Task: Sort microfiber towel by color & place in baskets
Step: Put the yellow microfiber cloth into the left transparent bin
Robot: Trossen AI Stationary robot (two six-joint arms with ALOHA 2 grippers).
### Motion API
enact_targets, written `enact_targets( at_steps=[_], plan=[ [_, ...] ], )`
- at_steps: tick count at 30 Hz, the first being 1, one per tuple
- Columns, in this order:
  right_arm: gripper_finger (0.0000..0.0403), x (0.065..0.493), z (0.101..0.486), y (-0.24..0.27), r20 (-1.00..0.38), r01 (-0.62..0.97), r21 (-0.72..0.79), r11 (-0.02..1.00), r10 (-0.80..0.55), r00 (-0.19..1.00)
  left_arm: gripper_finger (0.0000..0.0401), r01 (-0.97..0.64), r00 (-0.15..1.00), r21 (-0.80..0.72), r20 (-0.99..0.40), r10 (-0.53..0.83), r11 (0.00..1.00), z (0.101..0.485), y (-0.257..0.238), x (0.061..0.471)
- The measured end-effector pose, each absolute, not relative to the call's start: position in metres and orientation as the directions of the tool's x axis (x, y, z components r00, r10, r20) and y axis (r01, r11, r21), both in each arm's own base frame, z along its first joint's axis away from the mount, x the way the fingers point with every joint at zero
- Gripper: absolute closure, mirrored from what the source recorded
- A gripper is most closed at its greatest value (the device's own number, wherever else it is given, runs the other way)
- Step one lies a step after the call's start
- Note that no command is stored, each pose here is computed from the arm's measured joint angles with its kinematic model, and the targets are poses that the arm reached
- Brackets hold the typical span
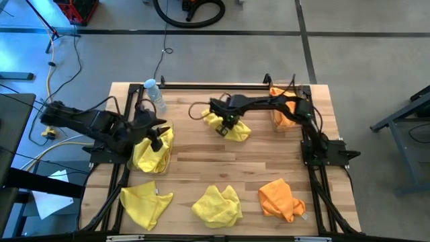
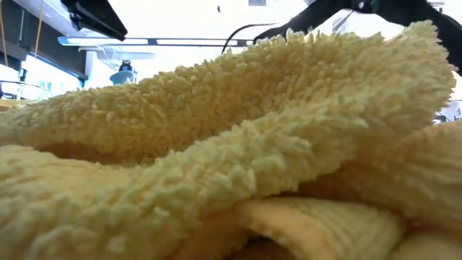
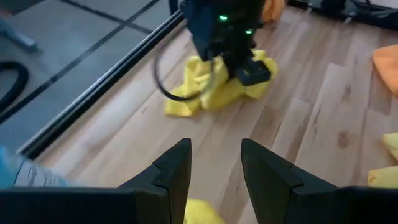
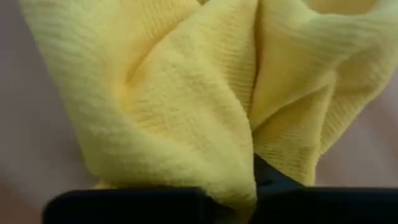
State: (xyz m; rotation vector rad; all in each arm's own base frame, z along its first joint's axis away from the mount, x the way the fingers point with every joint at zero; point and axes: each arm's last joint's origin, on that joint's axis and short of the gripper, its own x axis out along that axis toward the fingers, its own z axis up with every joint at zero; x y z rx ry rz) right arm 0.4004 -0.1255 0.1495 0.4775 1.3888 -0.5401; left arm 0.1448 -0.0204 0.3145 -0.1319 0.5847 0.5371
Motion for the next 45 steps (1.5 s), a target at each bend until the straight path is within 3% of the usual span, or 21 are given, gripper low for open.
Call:
enact_targets(
  at_steps=[2, 5, 11, 18, 33, 38, 45],
  plan=[
    [0.0381, 0.388, 0.163, -0.111, -0.989, 0.644, 0.028, 0.765, -0.073, 0.129, 0.0275, -0.486, 0.714, 0.055, -0.551, 0.432, 0.872, 0.316, -0.016, 0.149],
    [0.0371, 0.37, 0.199, -0.087, -0.957, 0.652, 0.088, 0.753, -0.118, 0.266, 0.0275, -0.425, 0.751, 0.092, -0.52, 0.407, 0.901, 0.321, -0.01, 0.159],
    [0.0396, 0.331, 0.253, -0.043, -0.832, 0.631, 0.141, 0.762, -0.255, 0.493, 0.0275, -0.282, 0.845, 0.177, -0.419, 0.332, 0.943, 0.33, 0.004, 0.188],
    [0.0398, 0.312, 0.286, -0.014, -0.687, 0.585, 0.229, 0.778, -0.297, 0.663, 0.0275, -0.134, 0.933, 0.154, -0.314, 0.177, 0.979, 0.327, 0.02, 0.233],
    [0.0398, 0.315, 0.289, -0.004, -0.658, 0.544, 0.245, 0.802, -0.274, 0.701, 0.0275, -0.003, 0.894, 0.19, -0.44, 0.088, 0.982, 0.325, 0.013, 0.325],
    [0.0398, 0.315, 0.29, -0.003, -0.654, 0.524, 0.238, 0.818, -0.264, 0.709, 0.0275, -0.018, 0.848, 0.207, -0.515, 0.125, 0.978, 0.314, 0.015, 0.342],
    [0.0398, 0.317, 0.291, -0.001, -0.653, 0.453, 0.258, 0.854, -0.191, 0.733, 0.0275, -0.105, 0.829, 0.269, -0.509, 0.233, 0.958, 0.313, 0.019, 0.351]
  ],
)
